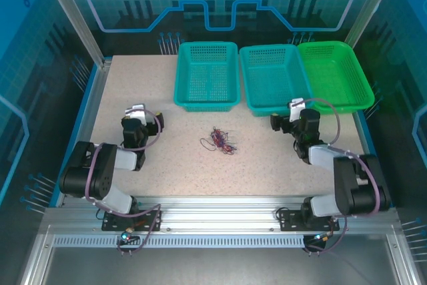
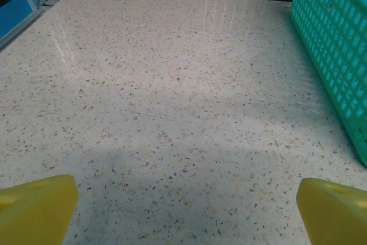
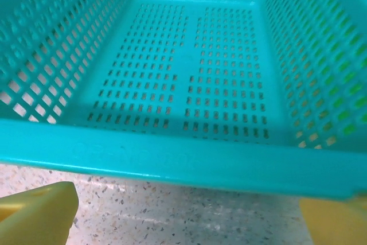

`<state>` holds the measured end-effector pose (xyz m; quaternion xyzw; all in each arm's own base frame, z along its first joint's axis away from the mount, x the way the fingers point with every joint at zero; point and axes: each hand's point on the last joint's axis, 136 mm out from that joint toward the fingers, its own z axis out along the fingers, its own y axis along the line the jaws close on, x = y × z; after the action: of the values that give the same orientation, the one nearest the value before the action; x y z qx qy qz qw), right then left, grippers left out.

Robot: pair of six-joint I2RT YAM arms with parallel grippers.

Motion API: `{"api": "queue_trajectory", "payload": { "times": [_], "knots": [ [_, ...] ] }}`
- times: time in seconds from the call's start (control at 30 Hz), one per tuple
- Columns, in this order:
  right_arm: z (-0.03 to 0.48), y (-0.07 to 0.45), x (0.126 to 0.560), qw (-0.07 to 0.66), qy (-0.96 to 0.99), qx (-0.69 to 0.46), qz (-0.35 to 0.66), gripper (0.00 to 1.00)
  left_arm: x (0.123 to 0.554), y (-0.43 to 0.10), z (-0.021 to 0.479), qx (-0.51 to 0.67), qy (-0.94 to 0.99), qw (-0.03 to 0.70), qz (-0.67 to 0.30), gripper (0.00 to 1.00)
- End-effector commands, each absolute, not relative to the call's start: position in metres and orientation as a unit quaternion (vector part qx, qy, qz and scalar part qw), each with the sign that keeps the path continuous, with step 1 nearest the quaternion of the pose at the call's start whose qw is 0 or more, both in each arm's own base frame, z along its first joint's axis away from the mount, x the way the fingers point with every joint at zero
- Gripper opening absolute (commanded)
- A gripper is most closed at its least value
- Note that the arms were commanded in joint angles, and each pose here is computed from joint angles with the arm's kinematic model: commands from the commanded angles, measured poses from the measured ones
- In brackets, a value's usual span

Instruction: Untangle the cables

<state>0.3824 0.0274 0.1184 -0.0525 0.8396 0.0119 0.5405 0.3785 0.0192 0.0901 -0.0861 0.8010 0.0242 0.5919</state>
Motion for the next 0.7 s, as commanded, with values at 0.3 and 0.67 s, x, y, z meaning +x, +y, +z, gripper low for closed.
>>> {"api": "queue_trajectory", "payload": {
  "times": [0.3, 0.67],
  "knots": [
    [0.235, 0.079, 0.306, 0.466, 0.867, 0.004, 0.175, 0.99, 0.327, -0.001, 0.200, -0.094, 0.702, 0.706, 0.025, 0.99],
    [0.165, 0.223, 0.282, 0.270, 0.940, -0.094, 0.187, 0.97, 0.296, -0.128, 0.210, -0.116, 0.824, 0.436, -0.342, 0.99]
  ]
}}
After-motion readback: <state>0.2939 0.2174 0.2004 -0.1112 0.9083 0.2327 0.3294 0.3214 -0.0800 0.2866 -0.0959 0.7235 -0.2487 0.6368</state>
